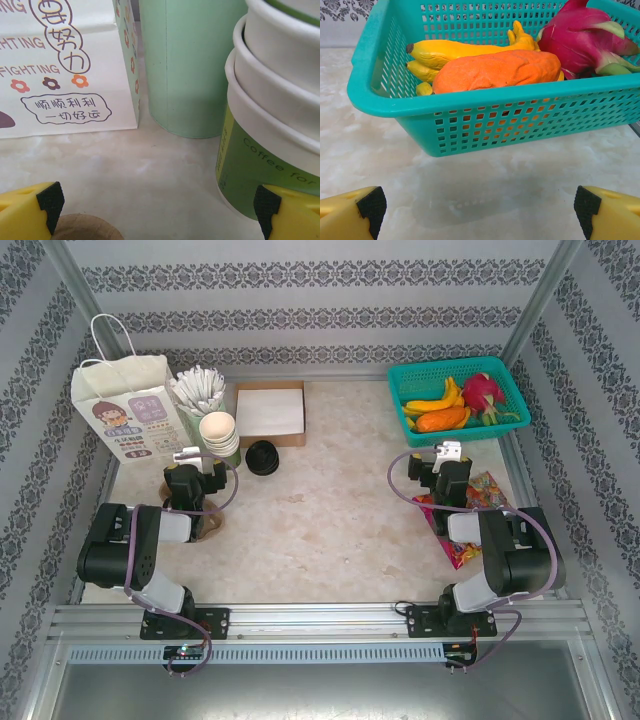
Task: Pack the takeout coffee
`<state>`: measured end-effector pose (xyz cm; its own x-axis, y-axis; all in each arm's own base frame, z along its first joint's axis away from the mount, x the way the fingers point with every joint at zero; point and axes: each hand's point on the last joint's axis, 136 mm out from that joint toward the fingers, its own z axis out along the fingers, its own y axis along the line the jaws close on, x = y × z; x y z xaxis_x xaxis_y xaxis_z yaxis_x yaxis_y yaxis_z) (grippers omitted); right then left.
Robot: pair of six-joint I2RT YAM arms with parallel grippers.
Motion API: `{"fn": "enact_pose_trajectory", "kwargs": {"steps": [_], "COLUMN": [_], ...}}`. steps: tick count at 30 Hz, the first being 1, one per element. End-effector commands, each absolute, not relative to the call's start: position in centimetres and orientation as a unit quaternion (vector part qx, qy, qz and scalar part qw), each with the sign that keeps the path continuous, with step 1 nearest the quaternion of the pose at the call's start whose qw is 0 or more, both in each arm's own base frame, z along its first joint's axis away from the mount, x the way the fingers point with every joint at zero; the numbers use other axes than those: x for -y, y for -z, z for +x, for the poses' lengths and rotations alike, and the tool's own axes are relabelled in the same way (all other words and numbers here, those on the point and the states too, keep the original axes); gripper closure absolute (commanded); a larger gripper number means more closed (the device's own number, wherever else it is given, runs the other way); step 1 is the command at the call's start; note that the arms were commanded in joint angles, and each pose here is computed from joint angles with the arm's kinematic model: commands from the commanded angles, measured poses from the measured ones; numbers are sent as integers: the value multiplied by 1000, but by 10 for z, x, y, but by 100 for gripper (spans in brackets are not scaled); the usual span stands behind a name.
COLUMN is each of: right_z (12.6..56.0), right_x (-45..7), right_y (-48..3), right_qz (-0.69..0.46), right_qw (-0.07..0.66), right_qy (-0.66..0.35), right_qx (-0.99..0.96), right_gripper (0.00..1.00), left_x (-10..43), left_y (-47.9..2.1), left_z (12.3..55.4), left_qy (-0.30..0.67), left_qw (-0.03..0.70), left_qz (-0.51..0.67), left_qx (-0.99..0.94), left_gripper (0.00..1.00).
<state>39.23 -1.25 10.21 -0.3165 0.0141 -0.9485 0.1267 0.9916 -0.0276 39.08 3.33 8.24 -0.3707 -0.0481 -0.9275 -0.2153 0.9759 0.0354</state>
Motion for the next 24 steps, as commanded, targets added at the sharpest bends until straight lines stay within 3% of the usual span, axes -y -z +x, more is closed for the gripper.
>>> {"fn": "enact_pose_trajectory", "kwargs": {"steps": [1,24], "right_z": [394,393], "right_x": [15,14], "right_y": [-108,-109], "right_qz": [56,54], "right_qw": [594,596], "right_qy": [47,40], "right_qx": [-801,-800], "right_gripper": [2,2], "left_x": [-27,-17], "left_y": [-86,-93], "left_z": [394,398], "left_qy": [-71,-53], "left_qw": [560,558], "left_qz": [-66,-37], "left_qx": [-823,-827], "left_gripper": [0,0]}}
